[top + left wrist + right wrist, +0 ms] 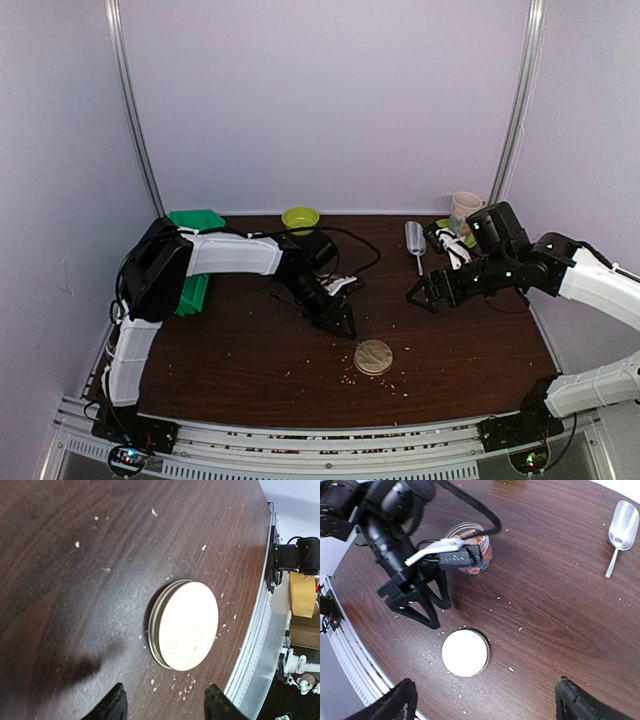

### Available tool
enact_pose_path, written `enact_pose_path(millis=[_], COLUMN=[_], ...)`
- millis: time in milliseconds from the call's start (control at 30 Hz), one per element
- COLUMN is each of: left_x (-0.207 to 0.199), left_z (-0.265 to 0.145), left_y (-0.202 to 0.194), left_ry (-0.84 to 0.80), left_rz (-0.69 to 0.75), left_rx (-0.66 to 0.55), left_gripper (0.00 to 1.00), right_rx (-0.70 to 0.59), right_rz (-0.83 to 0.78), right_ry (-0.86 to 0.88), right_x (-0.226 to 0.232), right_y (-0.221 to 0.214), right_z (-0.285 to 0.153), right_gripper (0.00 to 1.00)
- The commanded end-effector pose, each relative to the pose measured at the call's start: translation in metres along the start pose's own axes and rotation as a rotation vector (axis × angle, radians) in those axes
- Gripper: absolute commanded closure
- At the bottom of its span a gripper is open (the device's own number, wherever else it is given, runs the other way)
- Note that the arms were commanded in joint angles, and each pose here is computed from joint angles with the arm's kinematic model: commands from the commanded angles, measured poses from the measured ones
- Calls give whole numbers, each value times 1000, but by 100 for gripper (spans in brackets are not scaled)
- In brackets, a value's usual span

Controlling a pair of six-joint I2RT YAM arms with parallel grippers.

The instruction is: Pack the candies

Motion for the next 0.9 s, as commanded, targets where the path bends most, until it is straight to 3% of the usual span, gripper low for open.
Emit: enact_pose_path(millis=[0, 267, 367, 567, 867], left_x=[-40, -66, -63, -51, -21], left_z=[-55, -124, -142, -173, -242], left_y=[26, 31, 25, 7, -11], left_ry=[45, 187, 249, 417, 823], left_rz=[130, 223, 223, 209, 67], left_rx=[-122, -222, -243, -287, -482], left_gripper=[42, 21, 3, 2, 2], right_rx=[-55, -60, -51, -196, -173], right_rz=[8, 48, 47, 102, 166], right_ry=[-74, -237, -255, -59, 10], right_x=[-8, -27, -28, -4, -2], right_y=[13, 24, 29, 51, 66], right_z=[-10, -14, -15, -19, 11], right_gripper=[0, 0, 1, 0, 0])
Point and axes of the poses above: each gripper's point midway between its finger pads, its own z axis out along the fingers, its own x axis along the line the jaws close on, y = z × x, the point moved 4 cm from there along -z, back along the fingers
